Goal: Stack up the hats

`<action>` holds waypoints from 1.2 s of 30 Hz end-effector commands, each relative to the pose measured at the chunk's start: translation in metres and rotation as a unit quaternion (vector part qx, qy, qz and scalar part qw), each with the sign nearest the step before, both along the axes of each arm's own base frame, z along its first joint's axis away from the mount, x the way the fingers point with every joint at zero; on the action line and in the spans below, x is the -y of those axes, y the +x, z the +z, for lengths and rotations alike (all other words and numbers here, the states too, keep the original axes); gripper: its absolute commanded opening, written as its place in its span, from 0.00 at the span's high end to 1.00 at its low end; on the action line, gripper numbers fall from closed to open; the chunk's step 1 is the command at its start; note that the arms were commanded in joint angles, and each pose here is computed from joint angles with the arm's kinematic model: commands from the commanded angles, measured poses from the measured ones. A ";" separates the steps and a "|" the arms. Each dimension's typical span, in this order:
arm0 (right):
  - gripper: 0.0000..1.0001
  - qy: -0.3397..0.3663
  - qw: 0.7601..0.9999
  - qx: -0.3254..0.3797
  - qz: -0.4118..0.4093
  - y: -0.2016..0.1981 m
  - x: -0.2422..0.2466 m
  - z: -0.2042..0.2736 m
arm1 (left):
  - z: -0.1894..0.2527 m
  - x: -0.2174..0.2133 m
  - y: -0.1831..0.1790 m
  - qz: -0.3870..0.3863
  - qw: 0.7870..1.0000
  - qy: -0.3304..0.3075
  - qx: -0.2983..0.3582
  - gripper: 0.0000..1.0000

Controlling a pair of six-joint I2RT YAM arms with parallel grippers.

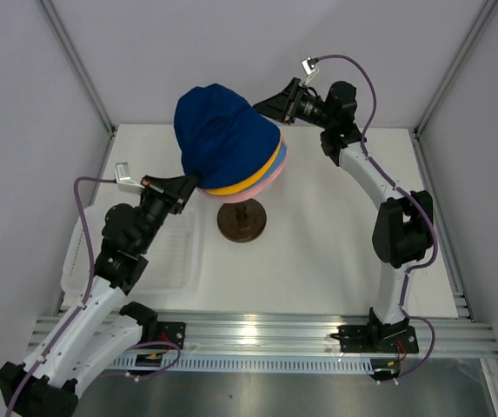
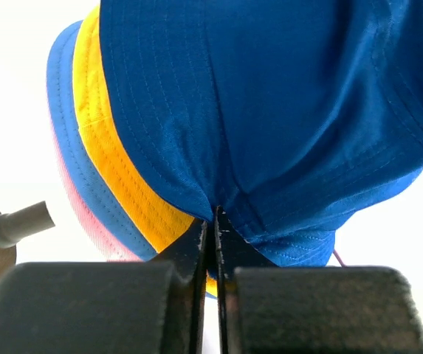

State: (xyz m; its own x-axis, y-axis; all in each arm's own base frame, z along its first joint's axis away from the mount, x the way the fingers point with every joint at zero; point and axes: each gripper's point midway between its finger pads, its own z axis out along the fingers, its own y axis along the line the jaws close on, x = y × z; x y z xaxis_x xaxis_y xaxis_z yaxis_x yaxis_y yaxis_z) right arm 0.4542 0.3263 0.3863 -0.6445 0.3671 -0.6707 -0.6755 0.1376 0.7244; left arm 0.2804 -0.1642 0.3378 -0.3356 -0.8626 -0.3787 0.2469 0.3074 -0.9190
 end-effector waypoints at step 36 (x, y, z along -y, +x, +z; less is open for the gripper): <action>0.15 -0.080 0.976 0.094 -0.182 -0.096 0.124 0.067 | 0.088 -0.073 -0.035 0.135 0.975 0.160 0.069 0.21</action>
